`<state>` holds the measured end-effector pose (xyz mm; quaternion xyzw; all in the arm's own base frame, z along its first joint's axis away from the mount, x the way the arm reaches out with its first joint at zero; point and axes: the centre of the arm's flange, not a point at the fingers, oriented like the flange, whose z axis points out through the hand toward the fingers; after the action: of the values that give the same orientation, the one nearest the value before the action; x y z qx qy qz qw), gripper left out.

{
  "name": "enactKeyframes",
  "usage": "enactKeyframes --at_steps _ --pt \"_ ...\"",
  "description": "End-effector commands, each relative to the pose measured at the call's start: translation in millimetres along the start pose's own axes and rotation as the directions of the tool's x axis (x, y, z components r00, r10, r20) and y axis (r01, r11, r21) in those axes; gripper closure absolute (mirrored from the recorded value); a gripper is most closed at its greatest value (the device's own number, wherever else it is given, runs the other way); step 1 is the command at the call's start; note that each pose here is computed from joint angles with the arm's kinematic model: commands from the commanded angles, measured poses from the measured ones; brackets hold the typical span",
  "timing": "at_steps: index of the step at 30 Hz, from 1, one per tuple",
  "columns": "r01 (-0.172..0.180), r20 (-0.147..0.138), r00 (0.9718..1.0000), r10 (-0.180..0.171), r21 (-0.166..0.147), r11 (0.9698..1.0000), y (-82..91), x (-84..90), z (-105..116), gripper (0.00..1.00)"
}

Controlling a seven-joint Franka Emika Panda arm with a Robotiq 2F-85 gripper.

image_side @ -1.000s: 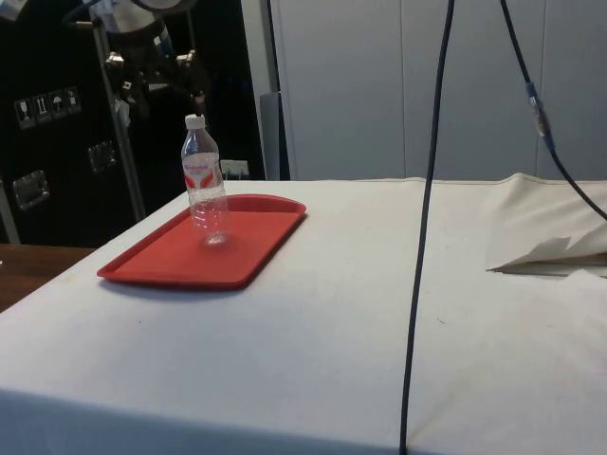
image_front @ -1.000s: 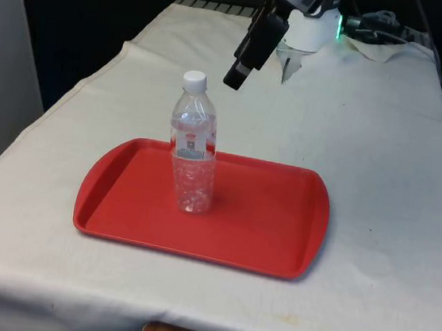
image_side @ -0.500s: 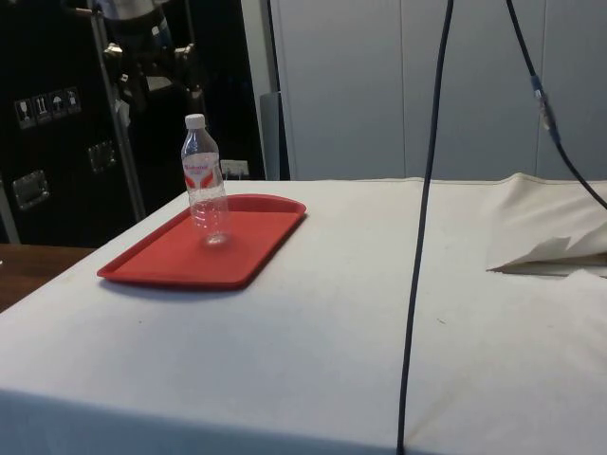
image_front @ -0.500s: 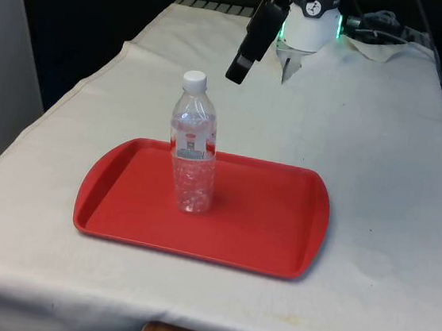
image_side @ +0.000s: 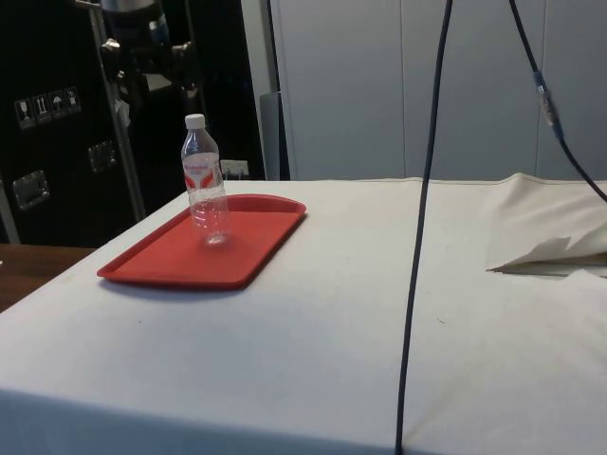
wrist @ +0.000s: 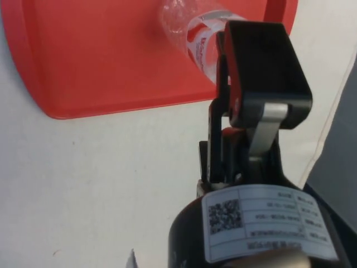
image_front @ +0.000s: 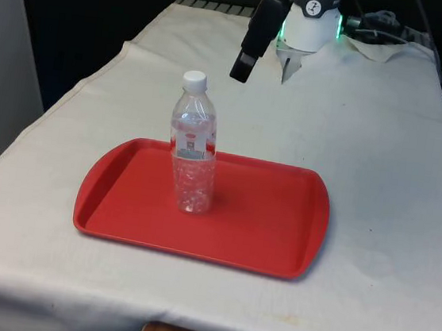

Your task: Place the bottle upright on the tray.

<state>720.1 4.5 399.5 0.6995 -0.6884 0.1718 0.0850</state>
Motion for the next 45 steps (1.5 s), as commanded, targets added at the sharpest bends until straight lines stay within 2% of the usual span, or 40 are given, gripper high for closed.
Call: enactKeyframes --at_steps 1,4,5,6,12,13,14,15,21,22,23,31,32,33,35,41,42,43,45 --pt "0.0 0.026 0.9997 0.0 0.009 1.0 -0.5 1.3 -3.0 0.0" --pt "-0.008 0.039 0.9992 0.008 0.011 0.9999 -0.7 4.0 -4.6 0.0" --pt "-0.01 0.018 0.9998 0.009 0.003 0.9999 -0.3 2.5 -3.4 0.0" --pt "-0.011 0.043 0.999 0.011 0.012 0.9999 -0.9 4.8 -5.5 0.0" --pt "-0.026 0.071 0.9972 0.025 0.017 0.9995 -2.3 10.6 -12.0 0.0" --pt "-0.029 0.051 0.9983 0.029 0.012 0.9995 -2.3 10.0 -10.0 0.0" --pt "-0.029 0.074 0.9969 0.027 0.018 0.9994 -2.2 11.6 -13.0 0.0" --pt "-0.033 0.082 0.9962 0.032 0.02 0.9992 -2.3 13.4 -14.9 0.0" --pt "-0.048 0.103 0.9936 0.045 0.025 0.9985 -2.9 19.6 -21.1 0.0" --pt "-0.048 0.082 0.9956 0.046 0.021 0.9986 -2.7 18.1 -18.2 0.0" --pt "-0.049 0.107 0.9932 0.046 0.027 0.9984 -3.1 20.4 -22.0 0.0" --pt "-0.072 0.143 0.9876 0.066 0.033 0.9969 -3.1 36.5 -30.3 0.0" --pt "-0.074 0.123 0.99 0.069 0.032 0.9968 -3.1 34.9 -28.7 0.0" --pt "-0.075 0.146 0.9869 0.069 0.034 0.9966 -3.0 38.8 -31.0 0.0" --pt "-0.076 0.149 0.9864 0.07 0.035 0.9965 -3.0 40.2 -31.8 0.0" --pt "-0.09 0.175 0.9811 0.083 0.037 0.9952 -2.4 52.7 -36.0 0.0" --pt "-0.095 0.162 0.9829 0.088 0.035 0.9948 -2.8 53.2 -34.6 0.0" --pt "-0.095 0.184 0.979 0.087 0.035 0.9949 -2.5 55.5 -36.6 0.0" --pt "-0.098 0.195 0.9767 0.09 0.033 0.9946 -2.3 58.1 -36.3 0.0"
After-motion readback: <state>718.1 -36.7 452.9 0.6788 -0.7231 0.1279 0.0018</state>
